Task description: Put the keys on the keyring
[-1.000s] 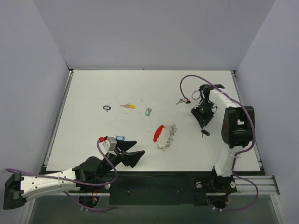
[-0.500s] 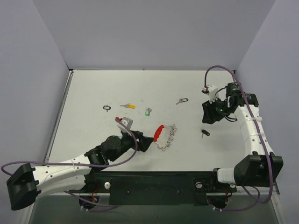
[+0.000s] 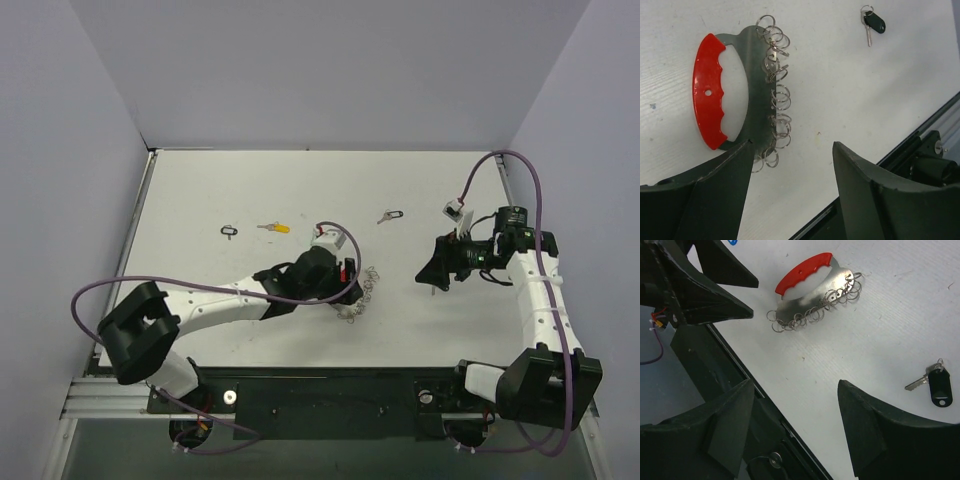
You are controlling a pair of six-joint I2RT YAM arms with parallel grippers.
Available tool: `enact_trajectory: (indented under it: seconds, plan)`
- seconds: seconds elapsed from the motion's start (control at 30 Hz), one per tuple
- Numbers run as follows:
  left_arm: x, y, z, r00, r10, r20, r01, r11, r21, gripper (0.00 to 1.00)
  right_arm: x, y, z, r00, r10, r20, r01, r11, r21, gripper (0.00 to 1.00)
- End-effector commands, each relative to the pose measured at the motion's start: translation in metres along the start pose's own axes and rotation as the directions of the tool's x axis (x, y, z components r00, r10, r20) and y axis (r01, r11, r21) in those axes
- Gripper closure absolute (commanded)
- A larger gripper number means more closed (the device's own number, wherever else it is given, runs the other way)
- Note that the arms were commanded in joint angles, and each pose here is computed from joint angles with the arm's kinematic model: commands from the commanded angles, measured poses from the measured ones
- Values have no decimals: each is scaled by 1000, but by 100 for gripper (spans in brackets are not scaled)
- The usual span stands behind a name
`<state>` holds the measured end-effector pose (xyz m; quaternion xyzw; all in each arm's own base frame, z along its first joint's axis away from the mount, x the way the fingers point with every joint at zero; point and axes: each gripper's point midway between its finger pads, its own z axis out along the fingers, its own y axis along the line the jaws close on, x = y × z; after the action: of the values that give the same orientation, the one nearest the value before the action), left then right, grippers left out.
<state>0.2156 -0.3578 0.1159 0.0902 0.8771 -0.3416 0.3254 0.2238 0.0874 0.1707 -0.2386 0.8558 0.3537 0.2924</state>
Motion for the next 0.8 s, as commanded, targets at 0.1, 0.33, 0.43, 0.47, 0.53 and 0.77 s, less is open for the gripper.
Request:
enact_trajectory:
  seconds: [0.1,0.33,0.43,0.47,0.53,0.77]
  plan:
    - [9,-7,35,1000,-19,-19,14,976,-215,38,-8,-3,-7,998,59,3,-59,998,12,39]
    - [6,-7,49,991,-95,91,120,933,-340,50,-2,-2,-12,994,112,-16,-113,994,-17,40]
    - [2,-8,50,978,-139,155,187,914,-359,50,1,2,-16,995,95,-38,-97,994,-45,41]
    - [3,-9,51,975,-154,161,204,911,-358,50,3,2,-16,997,70,-46,-72,996,-55,41]
    - [6,-12,56,973,-168,161,215,914,-345,49,8,7,-14,998,37,-58,-42,995,-89,41]
    - [0,-9,42,984,-79,160,126,943,-309,47,42,37,4,933,-332,-137,290,921,-259,44]
